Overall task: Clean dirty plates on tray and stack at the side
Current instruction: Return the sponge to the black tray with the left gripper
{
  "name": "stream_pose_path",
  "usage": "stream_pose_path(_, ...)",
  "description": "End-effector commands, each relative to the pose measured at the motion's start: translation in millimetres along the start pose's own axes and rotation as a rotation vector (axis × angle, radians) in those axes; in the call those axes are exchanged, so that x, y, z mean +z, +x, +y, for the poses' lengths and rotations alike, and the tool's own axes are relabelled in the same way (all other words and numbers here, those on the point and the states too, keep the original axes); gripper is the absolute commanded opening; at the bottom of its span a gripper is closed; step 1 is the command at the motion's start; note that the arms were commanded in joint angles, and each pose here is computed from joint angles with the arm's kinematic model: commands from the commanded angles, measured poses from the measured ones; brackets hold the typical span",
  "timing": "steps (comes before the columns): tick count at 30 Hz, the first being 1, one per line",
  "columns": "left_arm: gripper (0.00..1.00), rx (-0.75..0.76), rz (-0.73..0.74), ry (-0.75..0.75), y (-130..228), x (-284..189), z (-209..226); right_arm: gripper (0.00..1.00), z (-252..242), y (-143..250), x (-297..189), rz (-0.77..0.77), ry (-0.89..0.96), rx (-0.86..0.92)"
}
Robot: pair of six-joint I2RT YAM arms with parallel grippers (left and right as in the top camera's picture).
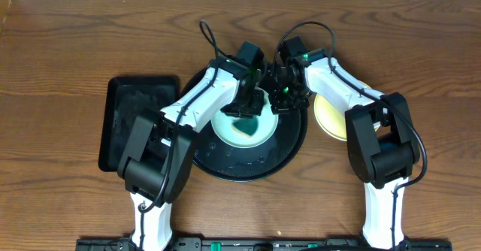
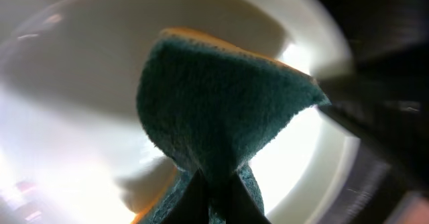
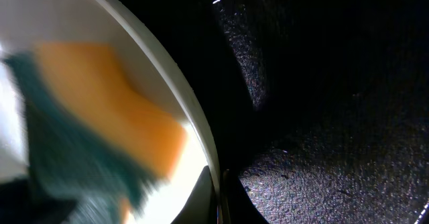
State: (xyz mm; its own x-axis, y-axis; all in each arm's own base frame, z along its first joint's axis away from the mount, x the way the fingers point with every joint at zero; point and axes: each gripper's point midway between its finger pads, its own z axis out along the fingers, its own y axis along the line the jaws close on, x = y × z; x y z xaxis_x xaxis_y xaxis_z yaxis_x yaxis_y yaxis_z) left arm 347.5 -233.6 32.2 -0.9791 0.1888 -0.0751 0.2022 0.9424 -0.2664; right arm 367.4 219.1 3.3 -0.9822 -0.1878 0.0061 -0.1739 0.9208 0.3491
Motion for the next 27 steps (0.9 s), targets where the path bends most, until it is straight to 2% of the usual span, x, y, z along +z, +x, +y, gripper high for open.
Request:
stream_pose_path(1, 0.07, 0.031, 0.022, 0.098, 2.2, 6.1, -16.6, 0.01, -2.6, 12.8, 16.1, 0.046, 0.033, 0.001)
stream_pose_path(3, 0.07, -0.05, -0.008, 0.015, -4.0, 6.7, -1.6, 0.01, -2.5, 12.9, 16.1, 0.046, 0.033, 0.001)
stream_pose_path(8, 0.07, -0.38, -0.149, -0.418, -7.3, -9.8, 75.1, 0.01, -2.5, 12.9, 16.1, 0.046, 0.033, 0.001)
stream_pose_path(11, 0.07, -0.43, -0.198, -0.538, -6.4, -20.6, 94.9, 0.01, -2.5, 12.8, 16.1, 0.046, 0.033, 0.001)
stream_pose_path(18, 0.07, -0.43, -0.201, -0.526, -6.9, -26.1, 91.9, 0.01, -2.5, 12.7, 16.1, 0.046, 0.033, 0.001)
stream_pose_path(23, 0.07, -0.405, -0.198, -0.409, -15.7, -42.8, 67.2, 0.01, -2.5, 12.6, 16.1, 0.045, 0.033, 0.0)
stream_pose_path(27, 0.07, -0.369, -0.25, -0.346, -21.8, -73.5, 52.6, 0.01, -2.7, 12.6, 16.1, 0.045, 0.034, 0.0)
